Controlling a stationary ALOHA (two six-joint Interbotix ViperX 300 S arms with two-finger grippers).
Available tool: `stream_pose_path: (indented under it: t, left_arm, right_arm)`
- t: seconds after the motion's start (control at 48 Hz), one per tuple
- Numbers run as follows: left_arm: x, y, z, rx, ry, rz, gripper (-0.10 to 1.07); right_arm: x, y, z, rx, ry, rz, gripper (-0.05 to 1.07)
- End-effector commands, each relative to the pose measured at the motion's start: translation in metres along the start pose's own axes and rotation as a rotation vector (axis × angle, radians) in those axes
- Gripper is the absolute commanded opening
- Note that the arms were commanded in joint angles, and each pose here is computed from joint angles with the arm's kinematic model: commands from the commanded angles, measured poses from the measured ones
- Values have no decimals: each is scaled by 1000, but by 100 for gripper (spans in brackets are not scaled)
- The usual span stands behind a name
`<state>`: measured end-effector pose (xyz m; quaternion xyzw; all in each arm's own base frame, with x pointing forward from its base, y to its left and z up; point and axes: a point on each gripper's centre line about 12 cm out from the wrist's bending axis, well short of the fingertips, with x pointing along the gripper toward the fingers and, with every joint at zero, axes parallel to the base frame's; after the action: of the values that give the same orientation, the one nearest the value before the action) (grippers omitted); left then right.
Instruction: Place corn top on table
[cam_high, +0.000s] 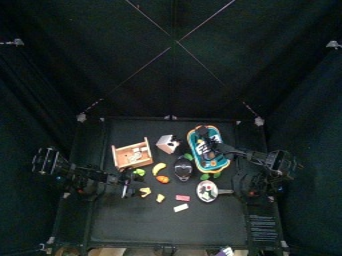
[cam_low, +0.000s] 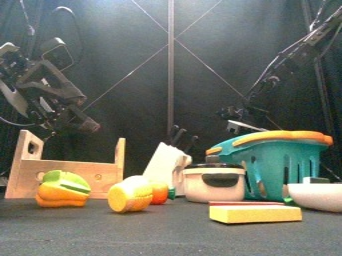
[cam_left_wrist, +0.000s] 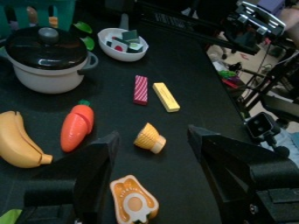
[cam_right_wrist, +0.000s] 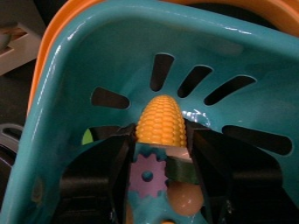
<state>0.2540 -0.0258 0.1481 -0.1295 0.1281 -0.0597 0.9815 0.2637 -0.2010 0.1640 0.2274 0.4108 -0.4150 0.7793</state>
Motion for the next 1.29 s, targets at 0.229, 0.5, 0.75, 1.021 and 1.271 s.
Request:
stream_pose_path:
  t: [0.229, 0.5, 0.75, 1.021, 1.271]
  left_arm:
    - [5, -1, 9, 5, -28, -6, 96]
    - [11, -3, 17, 9, -49, -12, 96]
    - [22, 9, 24, 5, 33, 63, 97]
    - [28, 16, 23, -4, 96, 104, 97]
    - [29, 5, 11, 4, 139, 70, 96]
  right_arm:
    - [-43, 4, 18, 37, -129, 73, 67]
    - [-91, 15, 17, 51, -330, 268, 67]
    - [-126, 29, 5, 52, -578, 554, 67]
    - [-137, 66, -30, -36, -600, 786, 67]
    - [-135, 134, -77, -206, -416, 939, 67]
